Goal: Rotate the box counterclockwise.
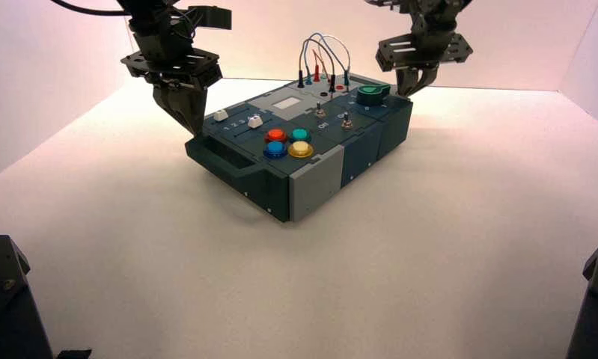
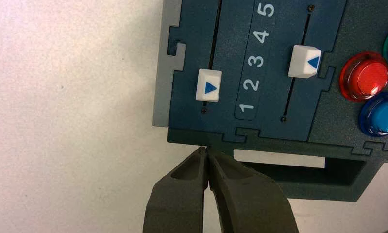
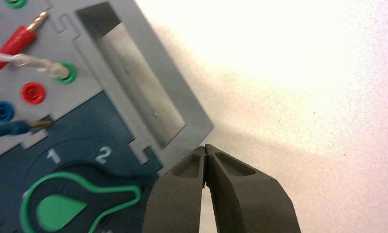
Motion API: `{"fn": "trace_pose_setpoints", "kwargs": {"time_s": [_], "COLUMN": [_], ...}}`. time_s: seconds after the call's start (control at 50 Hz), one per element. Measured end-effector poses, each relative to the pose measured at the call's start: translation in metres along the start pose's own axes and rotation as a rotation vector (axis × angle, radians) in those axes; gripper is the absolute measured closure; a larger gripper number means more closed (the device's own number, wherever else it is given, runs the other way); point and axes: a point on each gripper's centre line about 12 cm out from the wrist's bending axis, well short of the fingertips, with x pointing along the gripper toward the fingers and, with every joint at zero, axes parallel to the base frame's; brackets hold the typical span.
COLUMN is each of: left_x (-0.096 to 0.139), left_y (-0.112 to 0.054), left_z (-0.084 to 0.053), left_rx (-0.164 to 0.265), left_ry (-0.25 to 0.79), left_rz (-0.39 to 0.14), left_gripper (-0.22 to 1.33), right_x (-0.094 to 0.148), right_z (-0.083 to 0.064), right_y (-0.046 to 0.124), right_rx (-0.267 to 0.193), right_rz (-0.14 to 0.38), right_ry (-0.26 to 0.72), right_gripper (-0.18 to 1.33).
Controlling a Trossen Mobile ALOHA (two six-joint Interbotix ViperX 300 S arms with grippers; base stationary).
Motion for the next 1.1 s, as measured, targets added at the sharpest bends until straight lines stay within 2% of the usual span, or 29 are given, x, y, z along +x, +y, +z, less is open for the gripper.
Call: {"fn": "trace_pose_setpoints", "kwargs": {"time_s": [0.06, 0.12, 0.24, 0.48, 0.66, 0.76, 0.86, 0.96, 1.1], "left_x": [0.000, -0.007, -0.018, -0.041, -0.046, -0.048, -0.050, -0.053, -0.060], "left_y": [0.000, -0.004, -0.012, -0.012, -0.010, -0.010, -0.009, -0.009, -0.009], "left_z": [0.000, 0.009, 0.019, 0.027, 0.027, 0.029, 0.031, 0.034, 0.037], "left_rx": [0.000, 0.010, 0.039, 0.050, 0.065, 0.068, 0.070, 0.082, 0.088], "left_ry": [0.004, -0.025, -0.060, -0.113, -0.089, -0.089, -0.098, -0.122, -0.162], "left_rz": [-0.002, 0.000, -0.001, 0.012, 0.017, 0.017, 0.019, 0.027, 0.039], "left_gripper": [1.26, 1.27, 1.27, 1.27, 1.27, 1.27, 1.27, 1.27, 1.27], "right_x": [-0.003, -0.010, -0.021, -0.045, -0.063, -0.076, -0.088, -0.095, -0.103], "right_z": [-0.001, -0.003, -0.005, -0.010, -0.015, -0.017, -0.018, -0.023, -0.026], "right_y": [0.000, 0.000, 0.003, 0.010, 0.012, 0.020, 0.029, 0.037, 0.042], "right_rx": [-0.001, -0.006, -0.011, -0.038, -0.047, -0.067, -0.110, -0.147, -0.168], "right_rz": [-0.002, -0.003, -0.002, -0.003, -0.004, 0.003, 0.021, 0.069, 0.129], "right_ry": [0.012, 0.029, 0.047, 0.102, 0.127, 0.123, 0.108, 0.115, 0.122], "right_gripper": [1.30, 1.30, 1.30, 1.29, 1.29, 1.29, 1.28, 1.28, 1.28]}}
